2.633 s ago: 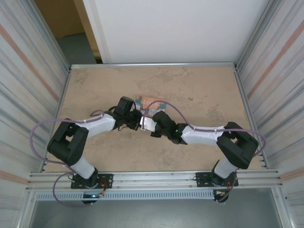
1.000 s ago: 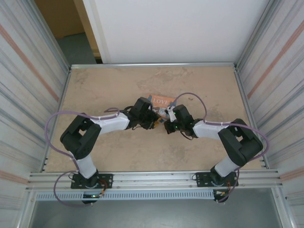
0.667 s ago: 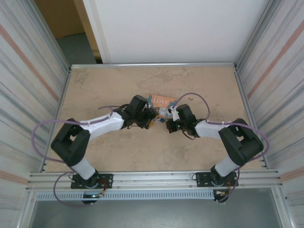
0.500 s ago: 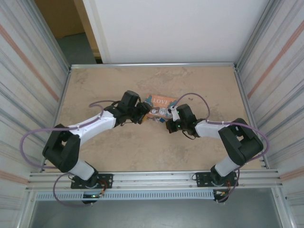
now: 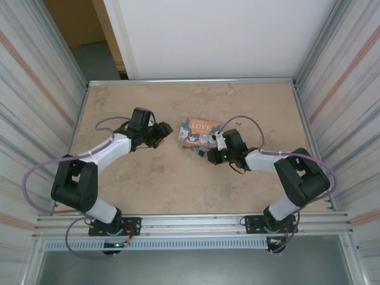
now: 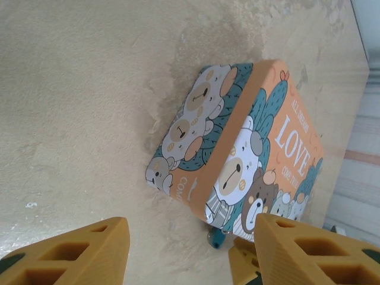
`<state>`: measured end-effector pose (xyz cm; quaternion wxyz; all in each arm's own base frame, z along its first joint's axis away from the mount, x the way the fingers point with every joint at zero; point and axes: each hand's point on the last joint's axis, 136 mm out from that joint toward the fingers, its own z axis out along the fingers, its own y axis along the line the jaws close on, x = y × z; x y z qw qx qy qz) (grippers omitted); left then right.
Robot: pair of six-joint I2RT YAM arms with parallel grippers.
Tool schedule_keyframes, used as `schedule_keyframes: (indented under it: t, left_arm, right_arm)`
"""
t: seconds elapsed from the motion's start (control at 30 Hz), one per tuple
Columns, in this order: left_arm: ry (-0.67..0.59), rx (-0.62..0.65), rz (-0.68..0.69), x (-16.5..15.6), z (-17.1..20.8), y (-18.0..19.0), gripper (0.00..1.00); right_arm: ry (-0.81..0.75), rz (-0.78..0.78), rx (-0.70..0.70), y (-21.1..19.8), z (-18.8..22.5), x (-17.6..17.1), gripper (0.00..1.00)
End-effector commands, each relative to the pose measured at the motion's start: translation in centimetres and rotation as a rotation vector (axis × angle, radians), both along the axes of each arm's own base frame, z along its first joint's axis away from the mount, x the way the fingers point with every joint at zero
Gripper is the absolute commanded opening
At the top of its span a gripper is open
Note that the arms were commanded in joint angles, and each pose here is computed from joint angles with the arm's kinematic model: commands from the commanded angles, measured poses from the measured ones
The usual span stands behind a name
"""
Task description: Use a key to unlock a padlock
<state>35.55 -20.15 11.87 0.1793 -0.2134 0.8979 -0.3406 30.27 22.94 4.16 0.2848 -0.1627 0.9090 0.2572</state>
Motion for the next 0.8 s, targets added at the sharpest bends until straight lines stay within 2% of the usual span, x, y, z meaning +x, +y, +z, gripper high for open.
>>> schedule_keyframes:
  t: [0.0,0.2,0.43,0.6,0.77]
  left_arm:
    - [-0.063,0.005,-0.129,0.3,0.5,-1.2,0.58]
    - [-0.087,-0.005,-0.262,1.0,0.4,-3.1,0.60]
    - [-0.088,-0.022,-0.390,2.0,-0.4,-6.2,0.61]
    - [-0.055,0.018,-0.405,2.7,-1.9,-6.8,0.62]
    - [0.003,0.092,-0.365,2.6,-4.1,-5.6,0.62]
  right_arm:
    - [-0.004,-0.003,0.032,-0.4,1.3,-0.2,0.25]
    - [0.002,0.013,0.105,0.3,2.8,-0.1,0.36]
    - [0.003,0.010,0.138,0.5,3.6,0.4,0.39]
    - [0.000,0.009,0.137,0.5,3.7,0.7,0.39]
    - [-0.005,0.006,0.135,0.3,3.8,1.3,0.39]
